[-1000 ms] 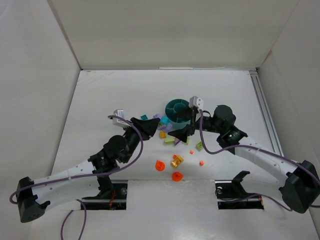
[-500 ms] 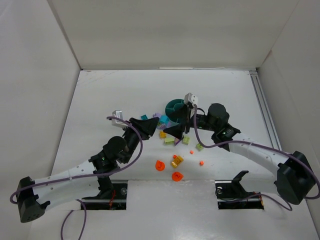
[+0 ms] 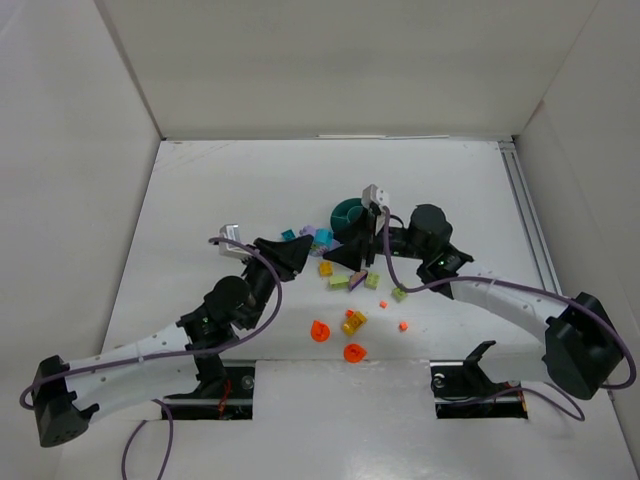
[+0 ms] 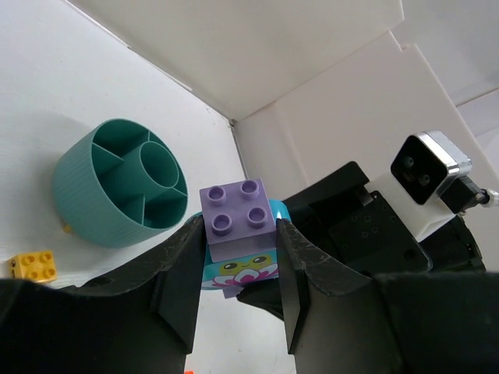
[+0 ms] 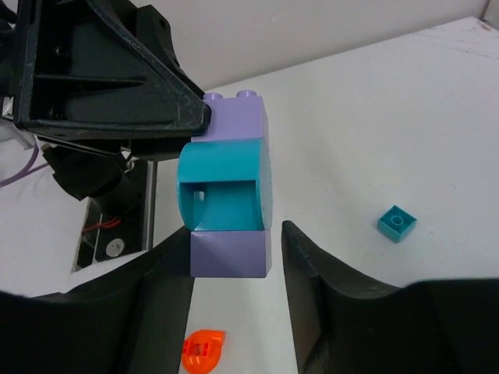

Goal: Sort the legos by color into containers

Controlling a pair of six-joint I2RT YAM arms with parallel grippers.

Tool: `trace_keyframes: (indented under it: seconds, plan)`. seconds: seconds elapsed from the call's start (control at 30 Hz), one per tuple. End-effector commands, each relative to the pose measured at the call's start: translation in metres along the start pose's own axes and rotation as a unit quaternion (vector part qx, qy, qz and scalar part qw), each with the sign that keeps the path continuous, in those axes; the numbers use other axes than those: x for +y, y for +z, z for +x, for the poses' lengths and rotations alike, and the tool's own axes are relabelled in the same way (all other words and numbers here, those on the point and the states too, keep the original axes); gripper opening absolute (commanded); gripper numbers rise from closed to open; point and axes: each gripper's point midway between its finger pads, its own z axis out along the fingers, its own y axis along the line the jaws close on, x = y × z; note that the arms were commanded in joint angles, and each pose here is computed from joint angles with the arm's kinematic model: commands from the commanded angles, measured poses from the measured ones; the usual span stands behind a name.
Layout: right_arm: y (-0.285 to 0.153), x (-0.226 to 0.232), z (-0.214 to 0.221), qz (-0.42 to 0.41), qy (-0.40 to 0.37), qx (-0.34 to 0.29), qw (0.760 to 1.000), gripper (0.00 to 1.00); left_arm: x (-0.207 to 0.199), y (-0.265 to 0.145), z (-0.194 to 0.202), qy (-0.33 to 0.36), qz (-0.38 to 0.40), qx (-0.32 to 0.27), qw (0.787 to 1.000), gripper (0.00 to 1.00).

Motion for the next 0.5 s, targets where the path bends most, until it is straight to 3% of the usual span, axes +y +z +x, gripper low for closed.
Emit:
trace_keyframes:
  seconds: [0.0,0.13,0.3,0.47]
  plan:
    - [0.008,0.012,-0.033,-0.028,-0.032,-0.038,0.998,0.51,-0.014,-0.004,-0.02,-0.04,0.024,-0.036,0.998,0.04]
    - [0.009,0.015,-0.028,-0.039,-0.029,-0.032,0.998,0.23,-0.01,-0.006,-0.025,-0.044,0.02,-0.047,0.998,0.04]
    - [0.008,0.018,-0.023,-0.05,-0.027,-0.026,0.998,0.01,-0.005,-0.006,-0.032,-0.043,0.006,-0.063,0.997,0.04]
    - [0.001,0.025,-0.012,-0.06,-0.027,-0.018,0.998,0.0,0.007,-0.005,-0.039,-0.042,-0.032,-0.081,0.995,0.02]
